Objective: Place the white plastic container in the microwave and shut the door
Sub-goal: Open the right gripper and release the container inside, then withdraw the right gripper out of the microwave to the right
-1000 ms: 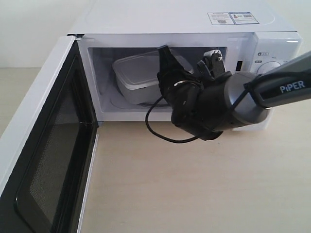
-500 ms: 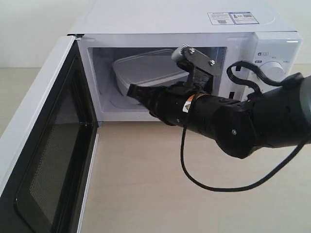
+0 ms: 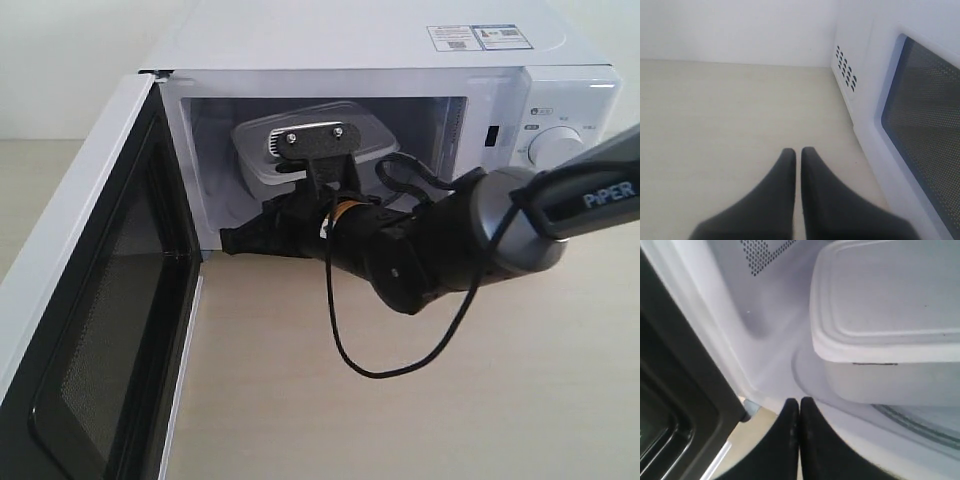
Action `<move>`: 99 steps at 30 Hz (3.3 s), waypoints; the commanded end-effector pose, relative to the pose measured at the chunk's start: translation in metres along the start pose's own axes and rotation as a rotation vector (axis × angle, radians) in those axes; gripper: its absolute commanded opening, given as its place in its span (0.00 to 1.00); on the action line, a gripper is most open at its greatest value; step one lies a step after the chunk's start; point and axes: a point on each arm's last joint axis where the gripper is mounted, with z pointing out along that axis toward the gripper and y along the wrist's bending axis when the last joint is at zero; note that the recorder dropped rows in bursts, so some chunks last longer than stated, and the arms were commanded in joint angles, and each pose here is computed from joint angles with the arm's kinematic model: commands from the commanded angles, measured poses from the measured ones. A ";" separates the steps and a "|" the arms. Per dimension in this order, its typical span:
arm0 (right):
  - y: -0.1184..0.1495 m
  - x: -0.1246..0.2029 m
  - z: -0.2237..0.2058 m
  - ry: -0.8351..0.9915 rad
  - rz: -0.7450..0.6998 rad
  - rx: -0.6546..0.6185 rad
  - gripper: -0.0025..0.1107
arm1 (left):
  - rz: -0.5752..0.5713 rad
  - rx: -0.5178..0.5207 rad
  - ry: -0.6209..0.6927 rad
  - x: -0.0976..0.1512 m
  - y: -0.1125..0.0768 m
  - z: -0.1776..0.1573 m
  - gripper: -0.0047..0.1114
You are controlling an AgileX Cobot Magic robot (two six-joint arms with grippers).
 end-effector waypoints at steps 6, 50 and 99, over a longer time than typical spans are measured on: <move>-0.013 0.003 0.028 -0.031 0.059 0.126 0.02 | 0.006 0.000 -0.006 0.000 0.000 0.000 0.08; 0.043 0.012 -0.106 -0.028 -0.279 -0.099 0.02 | 0.006 0.000 -0.006 0.000 0.000 0.000 0.08; -0.002 0.018 -0.174 -0.342 -0.341 0.156 0.02 | 0.040 -0.019 -0.455 -0.115 -0.006 -0.017 0.08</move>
